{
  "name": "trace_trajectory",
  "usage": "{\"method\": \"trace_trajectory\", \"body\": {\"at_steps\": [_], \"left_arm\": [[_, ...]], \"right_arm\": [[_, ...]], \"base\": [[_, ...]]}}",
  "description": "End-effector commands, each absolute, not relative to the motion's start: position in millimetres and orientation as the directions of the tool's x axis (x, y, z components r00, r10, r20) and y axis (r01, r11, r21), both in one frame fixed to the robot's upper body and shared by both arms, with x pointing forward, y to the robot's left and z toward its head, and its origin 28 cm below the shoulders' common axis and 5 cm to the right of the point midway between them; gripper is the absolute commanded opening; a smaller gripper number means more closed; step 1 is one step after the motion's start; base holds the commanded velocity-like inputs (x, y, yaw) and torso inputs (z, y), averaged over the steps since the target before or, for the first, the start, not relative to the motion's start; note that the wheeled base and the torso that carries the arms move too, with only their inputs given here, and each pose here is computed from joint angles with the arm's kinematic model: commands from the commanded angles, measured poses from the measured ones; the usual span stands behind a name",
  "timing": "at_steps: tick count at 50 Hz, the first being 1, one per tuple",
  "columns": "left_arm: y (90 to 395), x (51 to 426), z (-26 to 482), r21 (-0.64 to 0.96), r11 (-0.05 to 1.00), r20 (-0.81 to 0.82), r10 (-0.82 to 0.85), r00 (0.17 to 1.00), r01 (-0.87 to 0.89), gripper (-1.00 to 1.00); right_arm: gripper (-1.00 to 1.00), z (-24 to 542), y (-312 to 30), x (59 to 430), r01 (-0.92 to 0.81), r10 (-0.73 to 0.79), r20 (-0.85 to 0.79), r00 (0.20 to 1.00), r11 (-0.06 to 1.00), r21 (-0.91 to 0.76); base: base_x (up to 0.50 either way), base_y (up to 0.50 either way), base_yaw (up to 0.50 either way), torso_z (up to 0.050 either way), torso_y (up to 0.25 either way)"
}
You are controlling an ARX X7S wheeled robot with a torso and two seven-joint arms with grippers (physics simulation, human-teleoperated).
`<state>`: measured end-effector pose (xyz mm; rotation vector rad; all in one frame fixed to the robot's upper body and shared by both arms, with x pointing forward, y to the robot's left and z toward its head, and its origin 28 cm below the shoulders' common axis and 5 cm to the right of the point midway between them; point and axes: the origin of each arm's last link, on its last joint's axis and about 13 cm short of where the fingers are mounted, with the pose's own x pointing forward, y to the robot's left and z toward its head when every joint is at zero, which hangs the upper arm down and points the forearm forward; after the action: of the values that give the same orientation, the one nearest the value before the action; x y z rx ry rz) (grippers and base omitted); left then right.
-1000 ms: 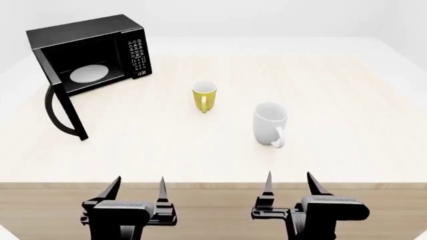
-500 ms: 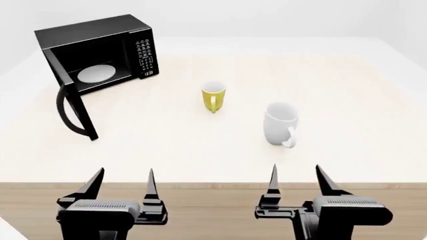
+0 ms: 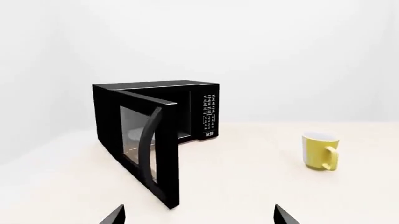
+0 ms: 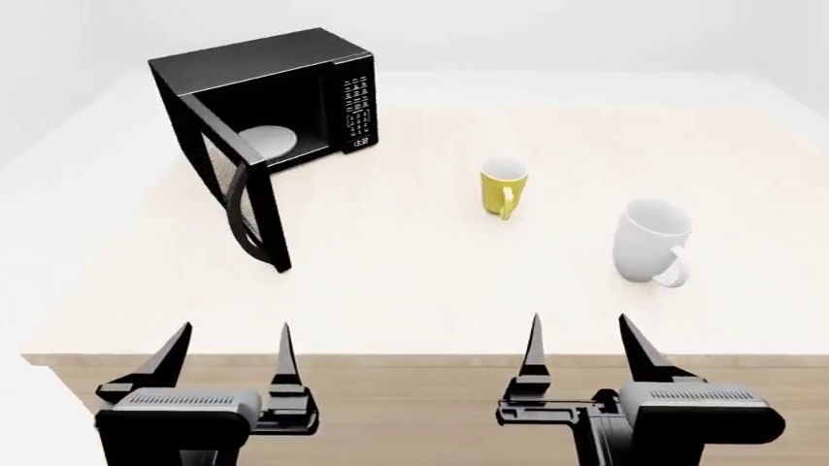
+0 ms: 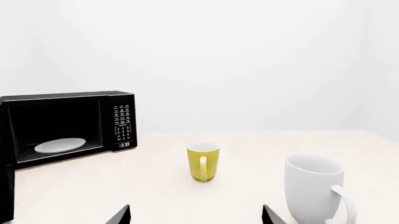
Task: Close the microwave.
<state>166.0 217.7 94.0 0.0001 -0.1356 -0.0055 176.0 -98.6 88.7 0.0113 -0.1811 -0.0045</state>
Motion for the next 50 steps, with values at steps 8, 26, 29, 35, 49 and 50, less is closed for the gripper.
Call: {"method": "trace_trajectory", "body": {"at_steps": [8, 26, 29, 35, 49, 50], "left_arm": [[217.4, 165.8, 93.8, -0.006, 1.0, 0.138, -0.007, 0.99, 0.007, 1.0], [217.4, 163.6, 95.3, -0.003, 1.0, 0.143, -0.003, 0.99, 0.004, 1.0], [217.6, 163.6, 95.8, 0.0, 1.0, 0.144, -0.001, 0.99, 0.002, 1.0], [217.7, 164.1, 95.5, -0.002, 1.0, 0.143, -0.003, 0.99, 0.004, 1.0], [218.2, 165.5, 94.5, -0.006, 1.0, 0.141, -0.005, 0.99, 0.006, 1.0], [218.2, 165.3, 94.9, -0.007, 1.0, 0.142, -0.005, 0.99, 0.006, 1.0]], "right_arm": [[1.0, 91.7, -98.3, 174.0, -0.005, 0.002, 0.185, 0.983, 1.0, 0.015], [1.0, 90.6, -98.8, 172.9, -0.007, 0.004, 0.18, 0.984, 1.0, 0.017], [1.0, 90.8, -98.8, 172.8, -0.008, 0.005, 0.18, 0.984, 1.0, 0.018], [1.0, 90.9, -98.6, 173.2, -0.012, 0.008, 0.181, 0.984, 1.0, 0.017], [1.0, 91.9, -97.7, 172.9, -0.02, 0.016, 0.188, 0.982, 1.0, 0.017], [1.0, 92.1, -97.6, 172.6, -0.019, 0.016, 0.19, 0.982, 1.0, 0.015]], "base": [[0.0, 0.5, 0.0, 0.0, 0.0], [0.0, 0.5, 0.0, 0.0, 0.0], [0.0, 0.5, 0.0, 0.0, 0.0], [0.0, 0.5, 0.0, 0.0, 0.0], [0.0, 0.5, 0.0, 0.0, 0.0], [0.0, 0.5, 0.0, 0.0, 0.0]]}}
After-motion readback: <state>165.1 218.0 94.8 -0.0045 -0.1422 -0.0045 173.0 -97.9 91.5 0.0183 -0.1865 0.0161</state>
